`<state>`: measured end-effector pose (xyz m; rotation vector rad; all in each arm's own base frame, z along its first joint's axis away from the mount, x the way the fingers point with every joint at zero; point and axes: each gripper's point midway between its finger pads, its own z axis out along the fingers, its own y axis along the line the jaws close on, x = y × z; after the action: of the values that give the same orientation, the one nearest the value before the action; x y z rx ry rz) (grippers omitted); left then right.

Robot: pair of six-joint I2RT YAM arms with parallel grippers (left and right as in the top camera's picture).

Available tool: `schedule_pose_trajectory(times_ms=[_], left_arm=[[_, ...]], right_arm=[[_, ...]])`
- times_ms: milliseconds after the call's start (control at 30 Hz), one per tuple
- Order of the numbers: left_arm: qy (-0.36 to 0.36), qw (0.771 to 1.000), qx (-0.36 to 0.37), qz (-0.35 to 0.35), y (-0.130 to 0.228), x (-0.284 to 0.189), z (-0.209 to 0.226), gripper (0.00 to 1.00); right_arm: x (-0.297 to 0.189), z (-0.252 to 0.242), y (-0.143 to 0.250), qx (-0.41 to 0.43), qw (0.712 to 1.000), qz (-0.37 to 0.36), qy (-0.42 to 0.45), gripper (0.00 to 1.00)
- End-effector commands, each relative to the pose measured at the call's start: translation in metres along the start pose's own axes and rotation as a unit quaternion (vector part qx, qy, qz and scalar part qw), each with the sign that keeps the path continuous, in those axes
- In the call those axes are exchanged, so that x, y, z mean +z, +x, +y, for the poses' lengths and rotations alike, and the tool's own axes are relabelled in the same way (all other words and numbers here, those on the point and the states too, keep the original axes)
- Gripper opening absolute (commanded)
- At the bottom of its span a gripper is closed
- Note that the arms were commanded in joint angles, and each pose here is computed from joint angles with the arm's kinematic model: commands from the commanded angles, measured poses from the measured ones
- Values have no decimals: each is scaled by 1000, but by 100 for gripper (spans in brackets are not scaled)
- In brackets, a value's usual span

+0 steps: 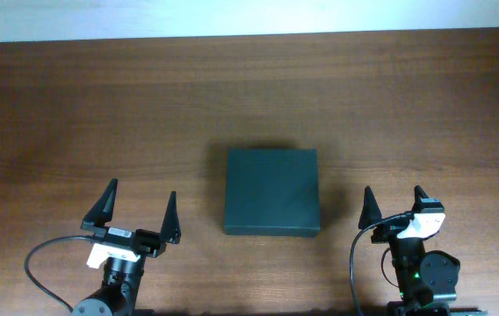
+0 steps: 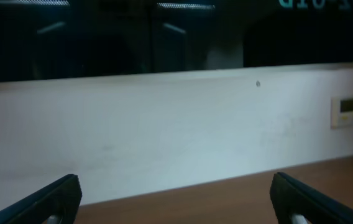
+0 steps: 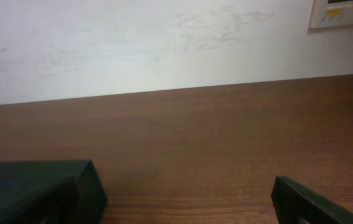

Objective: Pack container

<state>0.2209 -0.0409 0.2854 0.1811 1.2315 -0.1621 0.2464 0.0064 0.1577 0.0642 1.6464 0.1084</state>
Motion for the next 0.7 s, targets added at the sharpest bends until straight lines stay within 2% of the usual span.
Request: schedule_pose_trajectory(times_ms=[0,167,333,667], left_arm=[[-24,1000,-11,-11,1,-2,8,99],[-47,999,-6,-1,13,-2,16,99],[-54,998,-9,31,45,-4,20,99],[-80,985,-23,148,104,-16,27,99]], right_arm=[[0,1,1,2,1000,-1,-4,99],[0,1,1,2,1000,-1,-4,99],[0,1,1,2,1000,-1,-4,99],[0,1,1,2,1000,-1,-4,99]])
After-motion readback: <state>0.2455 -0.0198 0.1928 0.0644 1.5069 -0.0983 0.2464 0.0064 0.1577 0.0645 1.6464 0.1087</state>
